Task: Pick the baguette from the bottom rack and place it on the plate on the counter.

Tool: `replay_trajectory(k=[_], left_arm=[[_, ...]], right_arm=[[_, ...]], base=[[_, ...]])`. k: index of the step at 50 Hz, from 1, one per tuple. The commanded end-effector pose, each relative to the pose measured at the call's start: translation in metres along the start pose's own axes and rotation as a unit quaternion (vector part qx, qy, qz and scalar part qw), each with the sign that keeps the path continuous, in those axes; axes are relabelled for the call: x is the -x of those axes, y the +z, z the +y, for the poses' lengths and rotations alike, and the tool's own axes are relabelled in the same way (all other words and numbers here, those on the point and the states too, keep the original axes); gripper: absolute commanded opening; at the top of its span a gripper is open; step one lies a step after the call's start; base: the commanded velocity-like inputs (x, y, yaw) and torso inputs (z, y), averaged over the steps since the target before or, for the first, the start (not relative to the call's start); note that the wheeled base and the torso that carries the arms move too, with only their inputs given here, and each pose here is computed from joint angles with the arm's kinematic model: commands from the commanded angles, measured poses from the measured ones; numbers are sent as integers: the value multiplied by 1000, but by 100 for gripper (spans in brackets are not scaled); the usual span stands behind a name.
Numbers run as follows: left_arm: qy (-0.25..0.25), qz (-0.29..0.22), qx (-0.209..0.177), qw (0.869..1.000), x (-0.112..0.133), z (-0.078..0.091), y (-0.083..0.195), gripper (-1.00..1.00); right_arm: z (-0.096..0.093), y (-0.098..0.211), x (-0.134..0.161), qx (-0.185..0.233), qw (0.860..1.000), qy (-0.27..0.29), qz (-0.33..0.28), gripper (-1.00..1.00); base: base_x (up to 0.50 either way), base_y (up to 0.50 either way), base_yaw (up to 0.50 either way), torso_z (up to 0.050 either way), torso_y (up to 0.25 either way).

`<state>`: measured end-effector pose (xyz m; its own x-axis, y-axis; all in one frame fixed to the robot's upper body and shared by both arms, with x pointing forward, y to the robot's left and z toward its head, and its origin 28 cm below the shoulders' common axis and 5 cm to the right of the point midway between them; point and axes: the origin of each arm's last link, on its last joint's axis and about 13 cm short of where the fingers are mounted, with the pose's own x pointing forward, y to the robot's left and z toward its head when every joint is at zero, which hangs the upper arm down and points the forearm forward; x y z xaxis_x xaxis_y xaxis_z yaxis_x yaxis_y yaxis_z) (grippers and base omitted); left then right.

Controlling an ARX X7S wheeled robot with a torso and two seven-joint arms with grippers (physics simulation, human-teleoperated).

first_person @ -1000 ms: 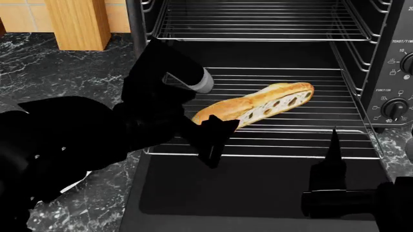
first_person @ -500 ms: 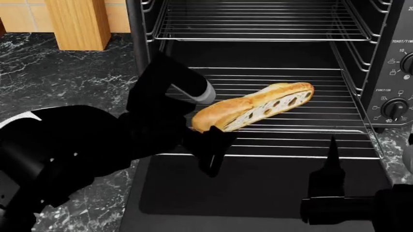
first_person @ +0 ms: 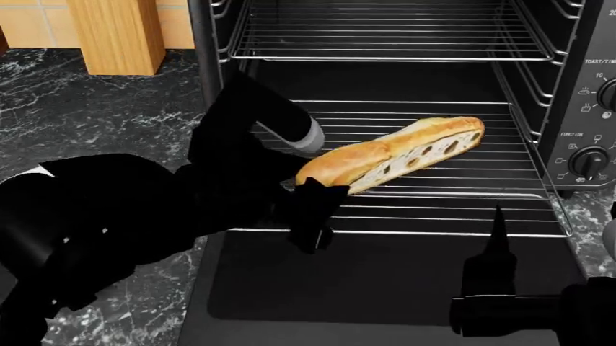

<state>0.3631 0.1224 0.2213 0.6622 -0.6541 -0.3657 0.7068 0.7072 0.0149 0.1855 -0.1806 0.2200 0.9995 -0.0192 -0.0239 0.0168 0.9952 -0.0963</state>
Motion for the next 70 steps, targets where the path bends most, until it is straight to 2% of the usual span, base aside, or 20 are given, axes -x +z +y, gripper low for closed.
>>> replay_trajectory(k=[1, 4, 12, 20, 32, 43, 52, 59, 70], left_arm=[[14, -67, -3, 998, 7, -3, 20, -100], [29, -80, -2, 996, 9, -1, 23, -100], [26, -59, -6, 998, 16, -2, 10, -100], [23, -53, -6, 998, 36, -3, -3, -100], [30, -74, -10, 997, 64, -10, -4, -100], [50, -92, -17, 994, 99, -17, -17, -100], [70, -96, -7, 993, 130, -20, -37, -100], [80, -101, -9, 992, 144, -19, -43, -100], [101, -104, -27, 989, 184, -38, -65, -100]], right_arm=[[-1, -1, 1, -1, 1000, -8, -2, 100], [-1, 0, 1, -1, 1000, -9, -3, 100], [-1, 7, 3, 2, 1000, -9, -11, 100], [-1, 13, 2, 4, 1000, -11, -18, 100], [-2, 12, 3, 7, 1000, -13, -16, 100], [-3, 10, 4, 8, 1000, -15, -13, 100], [-1, 8, 0, 8, 1000, -11, -8, 100], [1, 11, 0, 12, 1000, -9, -11, 100], [0, 11, -1, 15, 1000, -11, -11, 100]], base=[[0, 0, 0, 0, 0], [0, 0, 0, 0, 0], [0, 0, 0, 0, 2], [0, 0, 0, 0, 0], [0, 0, 0, 0, 0], [0, 0, 0, 0, 1], [0, 0, 0, 0, 0], [0, 0, 0, 0, 1], [0, 0, 0, 0, 0]])
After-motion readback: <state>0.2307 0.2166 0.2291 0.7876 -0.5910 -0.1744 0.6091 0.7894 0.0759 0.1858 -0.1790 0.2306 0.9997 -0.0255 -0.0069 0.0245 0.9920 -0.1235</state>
